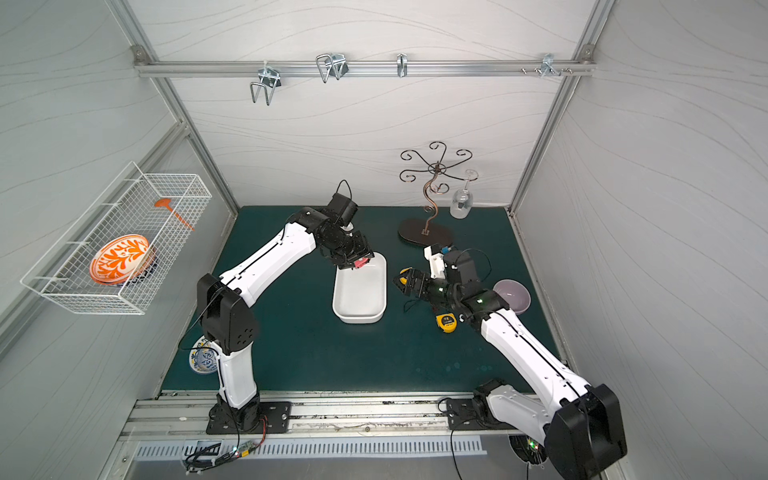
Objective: Take the tape measure out of the storage box
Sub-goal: Place the tape measure at the center of the board.
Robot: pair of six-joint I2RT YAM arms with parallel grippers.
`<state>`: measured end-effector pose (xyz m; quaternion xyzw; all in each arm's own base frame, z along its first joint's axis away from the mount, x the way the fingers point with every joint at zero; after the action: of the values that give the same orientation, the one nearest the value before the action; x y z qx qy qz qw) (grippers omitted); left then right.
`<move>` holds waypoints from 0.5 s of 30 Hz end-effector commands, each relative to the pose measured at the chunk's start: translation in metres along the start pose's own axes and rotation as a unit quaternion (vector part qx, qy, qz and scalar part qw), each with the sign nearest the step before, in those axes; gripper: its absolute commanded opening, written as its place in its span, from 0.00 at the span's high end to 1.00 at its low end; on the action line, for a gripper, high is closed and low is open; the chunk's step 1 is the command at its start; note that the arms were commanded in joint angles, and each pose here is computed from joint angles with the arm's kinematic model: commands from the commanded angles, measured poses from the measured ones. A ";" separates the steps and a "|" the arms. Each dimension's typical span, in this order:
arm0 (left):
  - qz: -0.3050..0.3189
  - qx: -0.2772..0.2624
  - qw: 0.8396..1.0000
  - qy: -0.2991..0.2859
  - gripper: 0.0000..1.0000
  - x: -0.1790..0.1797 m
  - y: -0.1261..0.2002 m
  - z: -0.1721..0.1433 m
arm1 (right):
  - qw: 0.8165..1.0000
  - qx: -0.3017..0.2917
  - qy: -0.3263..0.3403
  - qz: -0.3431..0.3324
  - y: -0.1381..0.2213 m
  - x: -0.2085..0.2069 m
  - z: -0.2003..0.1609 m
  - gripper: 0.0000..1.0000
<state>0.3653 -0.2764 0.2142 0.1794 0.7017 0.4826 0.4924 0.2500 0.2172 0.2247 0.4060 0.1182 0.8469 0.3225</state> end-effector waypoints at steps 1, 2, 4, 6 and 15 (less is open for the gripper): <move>-0.069 0.012 0.996 0.060 1.00 -0.025 0.009 -0.008 | 0.998 -0.052 0.024 0.013 -0.012 0.012 0.020 0.03; -0.075 0.012 0.995 0.067 1.00 -0.027 0.009 -0.009 | 0.998 -0.055 0.026 0.012 -0.014 0.012 0.020 0.04; -0.092 0.006 0.992 0.083 1.00 -0.032 0.014 -0.013 | 0.997 -0.066 0.027 0.007 -0.020 0.010 0.022 0.07; -0.108 0.005 0.989 0.102 1.00 -0.035 0.018 -0.017 | 0.997 -0.075 0.026 0.007 -0.024 0.008 0.023 0.09; -0.141 0.018 0.979 0.146 1.00 -0.040 0.018 -0.035 | 0.997 -0.074 0.028 0.022 -0.046 0.009 0.023 0.17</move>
<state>0.3480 -0.3027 0.2332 0.0512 0.7807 0.4450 0.4357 0.2781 0.2490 0.2158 0.3723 0.0774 0.8626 0.3336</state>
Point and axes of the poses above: each gripper's point midway between its finger pads, its own y axis back along the fingers, its own x axis along the line the jaws close on, z = x × y, the point moved 3 cm from there along y, back along the fingers, and after that the axes turned 10 degrees about y, right-handed, at the moved point
